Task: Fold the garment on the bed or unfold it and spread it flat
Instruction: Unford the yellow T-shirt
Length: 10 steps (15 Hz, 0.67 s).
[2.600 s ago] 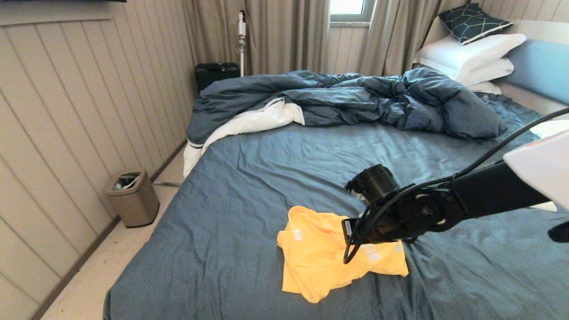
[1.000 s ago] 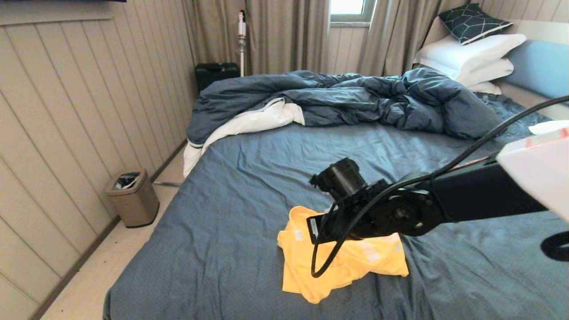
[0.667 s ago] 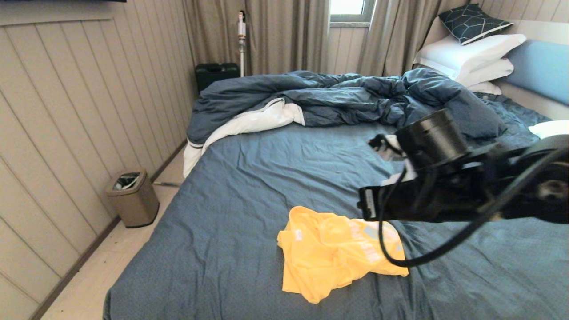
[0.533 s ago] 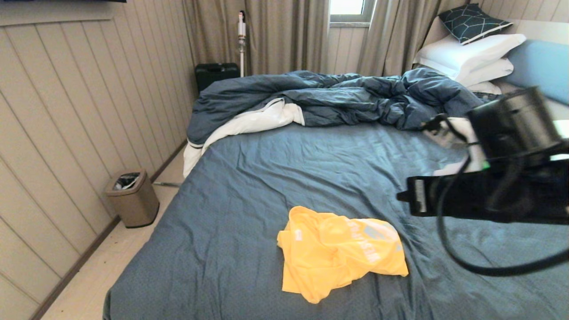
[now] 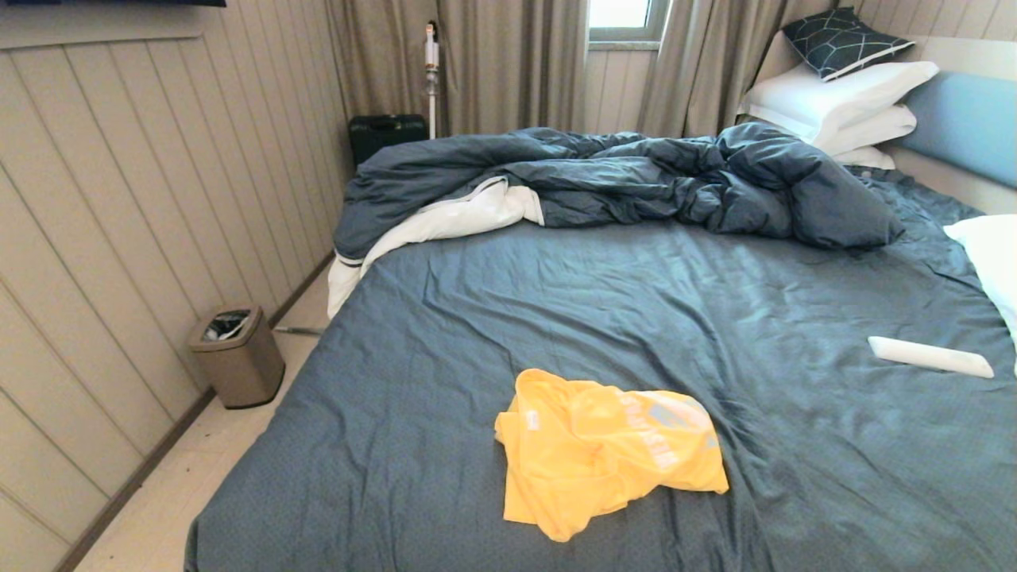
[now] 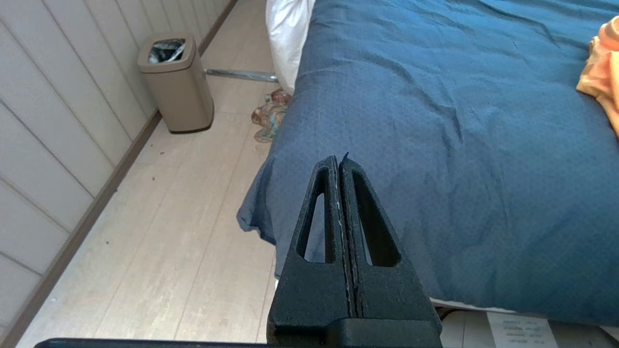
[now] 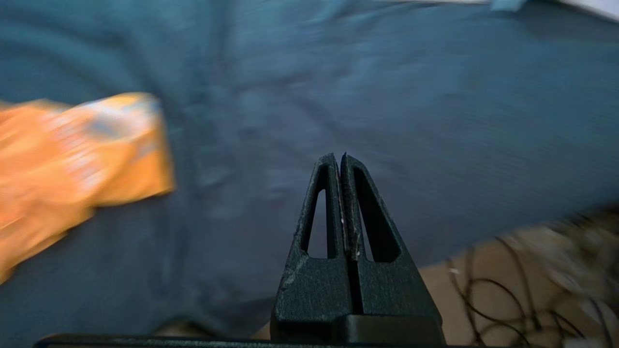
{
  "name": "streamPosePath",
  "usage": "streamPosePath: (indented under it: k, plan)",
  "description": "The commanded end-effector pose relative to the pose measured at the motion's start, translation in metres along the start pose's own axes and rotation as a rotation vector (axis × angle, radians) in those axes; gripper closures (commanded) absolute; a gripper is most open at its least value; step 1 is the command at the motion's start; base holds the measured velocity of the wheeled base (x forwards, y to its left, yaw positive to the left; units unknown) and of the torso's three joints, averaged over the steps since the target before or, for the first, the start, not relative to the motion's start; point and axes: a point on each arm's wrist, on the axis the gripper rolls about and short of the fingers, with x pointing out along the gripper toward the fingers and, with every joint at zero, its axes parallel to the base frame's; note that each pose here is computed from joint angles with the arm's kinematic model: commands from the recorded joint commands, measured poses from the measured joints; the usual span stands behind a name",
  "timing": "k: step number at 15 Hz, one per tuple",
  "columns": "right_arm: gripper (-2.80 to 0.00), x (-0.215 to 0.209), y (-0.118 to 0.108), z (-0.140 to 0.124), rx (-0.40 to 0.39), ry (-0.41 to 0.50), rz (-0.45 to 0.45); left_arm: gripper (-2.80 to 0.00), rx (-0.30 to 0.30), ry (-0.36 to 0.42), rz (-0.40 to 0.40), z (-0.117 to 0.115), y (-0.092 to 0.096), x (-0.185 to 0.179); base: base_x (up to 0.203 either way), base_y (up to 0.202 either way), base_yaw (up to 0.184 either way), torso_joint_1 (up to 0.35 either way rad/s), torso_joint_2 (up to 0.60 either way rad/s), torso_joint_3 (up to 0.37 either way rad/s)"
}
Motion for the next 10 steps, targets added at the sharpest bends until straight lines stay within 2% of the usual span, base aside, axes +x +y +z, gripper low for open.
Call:
streamPosePath:
  k: [1,3,4,5,7,9,10]
  plan:
    - [0.00,-0.034,-0.032,-0.027,0.086,-0.132,-0.125,0.00,0.000,0.003,0.002,0.000,0.000,0.000,0.000,0.000,0.000,0.000,0.00,0.000]
    - [0.00,-0.050,-0.042,-0.051,0.060,-0.190,-0.229,0.00,0.003,0.003,0.002,0.000,0.000,0.000,0.000,0.000,0.000,0.000,0.00,0.000]
    - [0.00,-0.055,-0.044,-0.065,0.041,-0.205,-0.253,0.00,0.004,0.003,0.002,0.000,0.000,0.000,0.000,0.000,0.000,0.000,0.00,0.000]
    - [0.00,-0.054,-0.044,-0.080,0.022,-0.196,-0.237,0.00,0.003,0.003,0.002,0.000,0.000,0.000,0.000,0.000,0.000,0.000,0.00,0.000]
    - [0.00,-0.040,-0.039,-0.098,0.017,-0.146,-0.138,0.00,0.003,0.003,0.002,0.000,0.000,0.000,0.000,0.000,0.000,0.000,0.00,0.000]
    - [0.00,-0.029,-0.031,-0.106,0.016,-0.166,0.098,0.00,0.004,0.003,0.002,0.000,0.000,0.000,0.000,0.000,0.000,0.000,0.00,0.000]
    - [0.00,-0.019,-0.028,-0.114,-0.010,-0.162,0.165,0.00,0.006,0.003,0.002,0.000,0.000,0.000,0.000,0.000,0.000,0.000,0.00,0.000]
